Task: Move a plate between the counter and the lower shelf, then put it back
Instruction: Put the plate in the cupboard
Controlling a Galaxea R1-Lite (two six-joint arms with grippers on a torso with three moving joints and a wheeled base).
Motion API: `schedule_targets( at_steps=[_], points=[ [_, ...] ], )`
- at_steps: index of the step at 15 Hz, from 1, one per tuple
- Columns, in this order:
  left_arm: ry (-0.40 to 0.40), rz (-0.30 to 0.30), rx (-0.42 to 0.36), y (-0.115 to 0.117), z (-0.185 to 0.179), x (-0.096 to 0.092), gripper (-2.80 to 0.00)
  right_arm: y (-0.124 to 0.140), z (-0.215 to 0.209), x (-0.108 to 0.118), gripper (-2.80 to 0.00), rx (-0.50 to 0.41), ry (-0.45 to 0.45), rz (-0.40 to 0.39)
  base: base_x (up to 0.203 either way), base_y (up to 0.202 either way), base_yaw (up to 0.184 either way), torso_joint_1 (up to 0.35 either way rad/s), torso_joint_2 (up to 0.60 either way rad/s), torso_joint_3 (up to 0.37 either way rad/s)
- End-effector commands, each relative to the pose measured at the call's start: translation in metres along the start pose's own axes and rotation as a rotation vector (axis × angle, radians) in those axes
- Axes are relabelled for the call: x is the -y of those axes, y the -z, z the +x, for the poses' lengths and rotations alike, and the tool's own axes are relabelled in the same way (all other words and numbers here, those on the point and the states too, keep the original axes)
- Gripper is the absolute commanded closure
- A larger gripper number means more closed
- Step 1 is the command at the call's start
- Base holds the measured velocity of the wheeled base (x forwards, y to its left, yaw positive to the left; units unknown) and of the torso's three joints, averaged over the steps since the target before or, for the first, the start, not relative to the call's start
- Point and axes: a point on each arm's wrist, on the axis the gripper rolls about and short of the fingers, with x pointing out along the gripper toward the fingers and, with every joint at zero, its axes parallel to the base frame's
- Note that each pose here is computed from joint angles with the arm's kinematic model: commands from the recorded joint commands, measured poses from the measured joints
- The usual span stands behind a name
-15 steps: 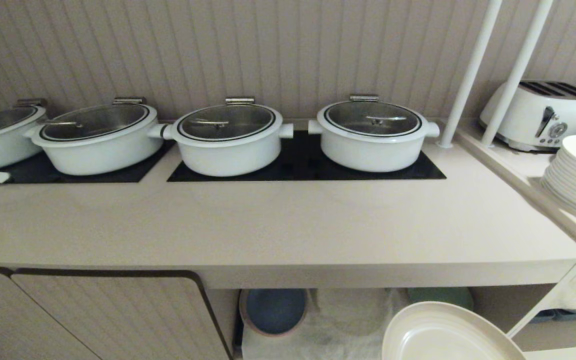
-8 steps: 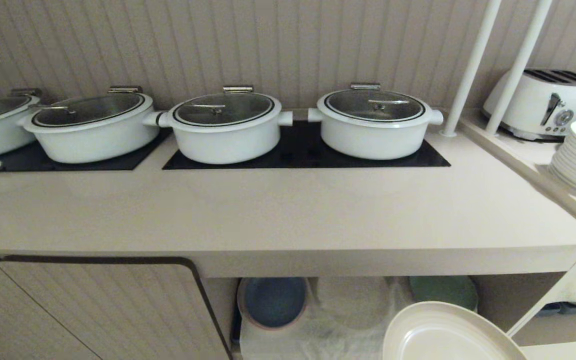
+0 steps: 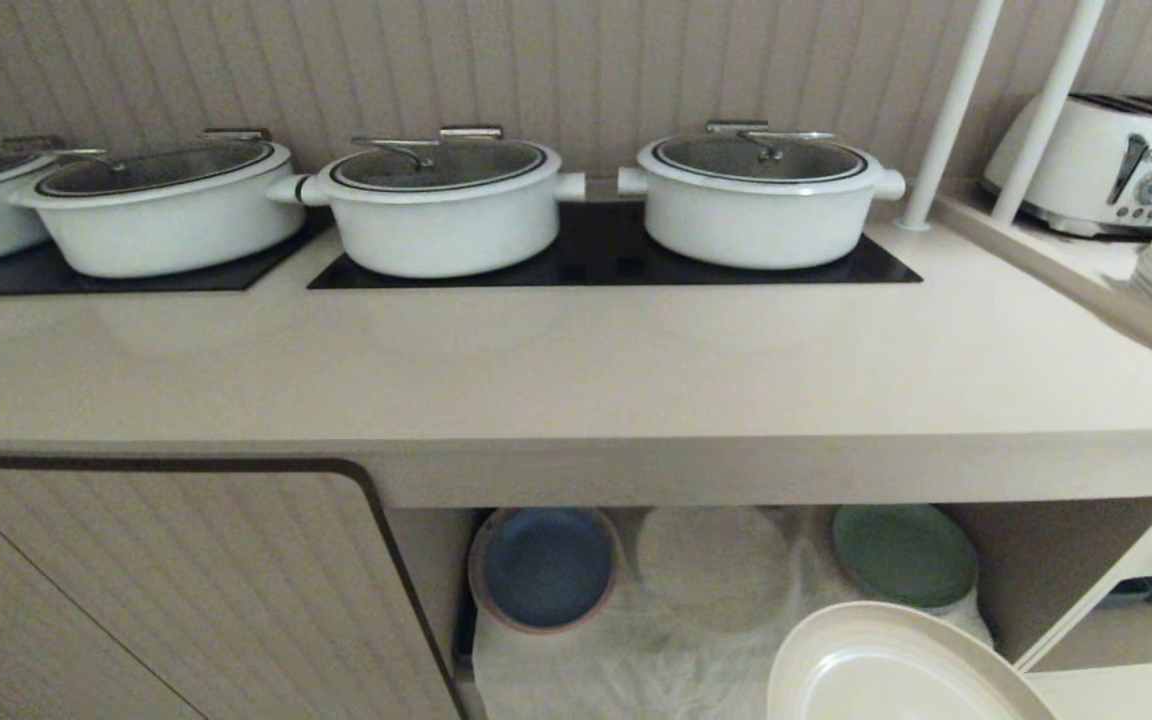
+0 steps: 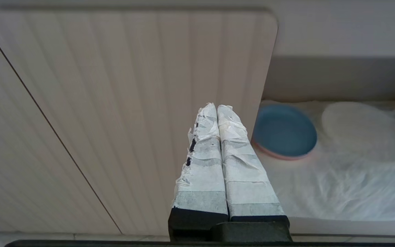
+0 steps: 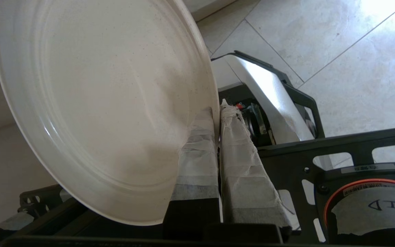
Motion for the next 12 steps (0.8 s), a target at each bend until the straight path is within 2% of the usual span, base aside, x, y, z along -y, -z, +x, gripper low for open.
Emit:
schedule_targets(
  at_steps=[1,12],
  points=[
    [0.0,0.0,0.001,0.0,0.0,0.0,0.0,0.0002,-0.0001,0.0003,0.0,-0.001,0.001,0.005,0.0,0.0,0.0,-0.223,0.54,0.283],
    [0.0,0.0,0.001,0.0,0.0,0.0,0.0,0.0006,-0.0001,0.0006,0.0,-0.002,0.001,0.004,0.0,0.0,0.0,-0.21,0.5,0.286]
  ],
)
